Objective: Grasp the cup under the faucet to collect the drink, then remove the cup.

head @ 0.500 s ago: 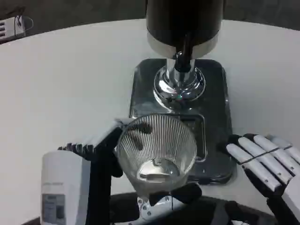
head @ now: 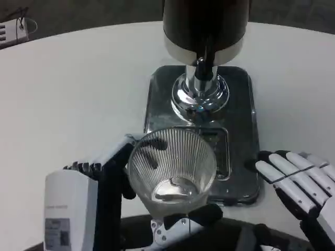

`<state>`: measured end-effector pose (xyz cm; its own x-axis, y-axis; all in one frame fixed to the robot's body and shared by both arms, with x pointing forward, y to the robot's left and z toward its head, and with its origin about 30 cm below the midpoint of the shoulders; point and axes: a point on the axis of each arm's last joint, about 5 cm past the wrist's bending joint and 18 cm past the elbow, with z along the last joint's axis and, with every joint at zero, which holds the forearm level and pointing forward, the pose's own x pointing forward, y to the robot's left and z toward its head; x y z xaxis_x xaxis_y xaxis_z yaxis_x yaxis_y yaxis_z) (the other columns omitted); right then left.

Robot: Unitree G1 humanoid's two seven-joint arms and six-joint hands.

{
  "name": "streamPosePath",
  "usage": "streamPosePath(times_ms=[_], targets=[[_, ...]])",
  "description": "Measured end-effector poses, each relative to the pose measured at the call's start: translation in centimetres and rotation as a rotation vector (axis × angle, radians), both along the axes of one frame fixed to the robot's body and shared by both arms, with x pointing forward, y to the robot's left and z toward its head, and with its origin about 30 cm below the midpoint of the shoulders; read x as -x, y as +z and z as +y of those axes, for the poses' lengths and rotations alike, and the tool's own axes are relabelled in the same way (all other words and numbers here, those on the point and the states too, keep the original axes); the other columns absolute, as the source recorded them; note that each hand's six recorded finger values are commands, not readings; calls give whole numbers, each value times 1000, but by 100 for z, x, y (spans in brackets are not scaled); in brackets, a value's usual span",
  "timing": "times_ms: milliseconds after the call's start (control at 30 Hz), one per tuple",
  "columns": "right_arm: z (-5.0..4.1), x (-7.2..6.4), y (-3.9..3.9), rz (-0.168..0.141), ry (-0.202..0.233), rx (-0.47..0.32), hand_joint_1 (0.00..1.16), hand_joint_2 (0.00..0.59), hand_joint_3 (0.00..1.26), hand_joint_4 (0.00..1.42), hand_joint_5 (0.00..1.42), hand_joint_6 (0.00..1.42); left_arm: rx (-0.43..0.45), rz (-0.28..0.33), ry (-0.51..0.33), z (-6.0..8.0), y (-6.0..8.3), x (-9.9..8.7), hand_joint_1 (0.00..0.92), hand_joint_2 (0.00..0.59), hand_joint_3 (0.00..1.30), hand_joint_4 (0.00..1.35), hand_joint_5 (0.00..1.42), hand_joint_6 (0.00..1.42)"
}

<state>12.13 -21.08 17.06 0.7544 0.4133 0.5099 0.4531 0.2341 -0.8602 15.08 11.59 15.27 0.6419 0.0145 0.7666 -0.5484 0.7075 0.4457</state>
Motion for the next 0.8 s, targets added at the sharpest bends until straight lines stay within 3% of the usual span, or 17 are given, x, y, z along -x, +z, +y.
streamPosePath(times_ms=[333,633,800], targets=[[-1,5,3,6,-2,0,273,494,177,142,169,212,0,5,21,50,-18,-99,742,15,1039,1098,1128,1225],[-31,64,26,6,-30,12,273,494,177,142,169,214,-52,24,57,126,-71,-520,742,15,1032,1098,1128,1236],[-54,76,30,8,-47,12,273,494,177,146,170,214,-68,24,56,95,-77,-721,742,19,1032,1098,1128,1227]])
